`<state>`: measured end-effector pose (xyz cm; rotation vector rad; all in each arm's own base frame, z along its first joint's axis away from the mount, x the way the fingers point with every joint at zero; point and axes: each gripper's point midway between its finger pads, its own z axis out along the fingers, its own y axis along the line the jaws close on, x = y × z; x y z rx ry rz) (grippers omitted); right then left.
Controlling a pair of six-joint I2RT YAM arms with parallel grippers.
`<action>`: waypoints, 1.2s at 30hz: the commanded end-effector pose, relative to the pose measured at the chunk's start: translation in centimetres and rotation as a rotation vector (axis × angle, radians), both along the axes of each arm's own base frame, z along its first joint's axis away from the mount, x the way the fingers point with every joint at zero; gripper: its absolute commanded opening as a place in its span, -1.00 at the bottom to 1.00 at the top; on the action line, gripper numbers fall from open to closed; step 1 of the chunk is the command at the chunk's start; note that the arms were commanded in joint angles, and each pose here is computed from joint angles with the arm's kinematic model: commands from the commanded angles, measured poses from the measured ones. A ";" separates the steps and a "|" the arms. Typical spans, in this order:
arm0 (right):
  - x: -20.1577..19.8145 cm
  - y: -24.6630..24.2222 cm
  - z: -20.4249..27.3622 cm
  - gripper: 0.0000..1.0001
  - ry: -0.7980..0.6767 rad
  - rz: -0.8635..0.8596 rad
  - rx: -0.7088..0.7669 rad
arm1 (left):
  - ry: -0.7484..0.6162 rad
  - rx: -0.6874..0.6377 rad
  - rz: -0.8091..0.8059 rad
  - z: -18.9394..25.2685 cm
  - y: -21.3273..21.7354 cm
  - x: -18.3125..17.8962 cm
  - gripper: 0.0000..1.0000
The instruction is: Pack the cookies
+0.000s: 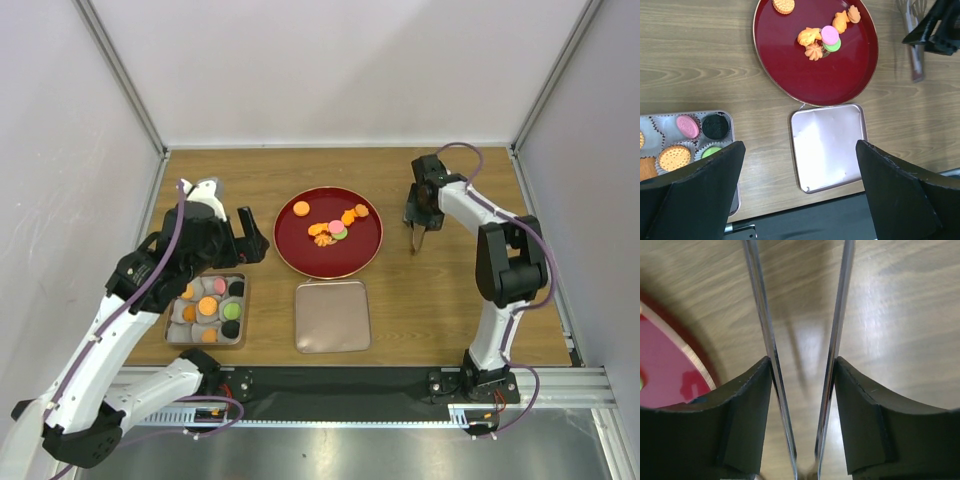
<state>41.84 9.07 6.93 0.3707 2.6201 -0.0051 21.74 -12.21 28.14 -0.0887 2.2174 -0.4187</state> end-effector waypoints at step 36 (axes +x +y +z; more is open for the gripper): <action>-11.0 8.9 7.5 0.40 -0.049 0.205 0.028 | 0.122 -0.099 -0.029 -4.8 -2.0 -0.5 1.00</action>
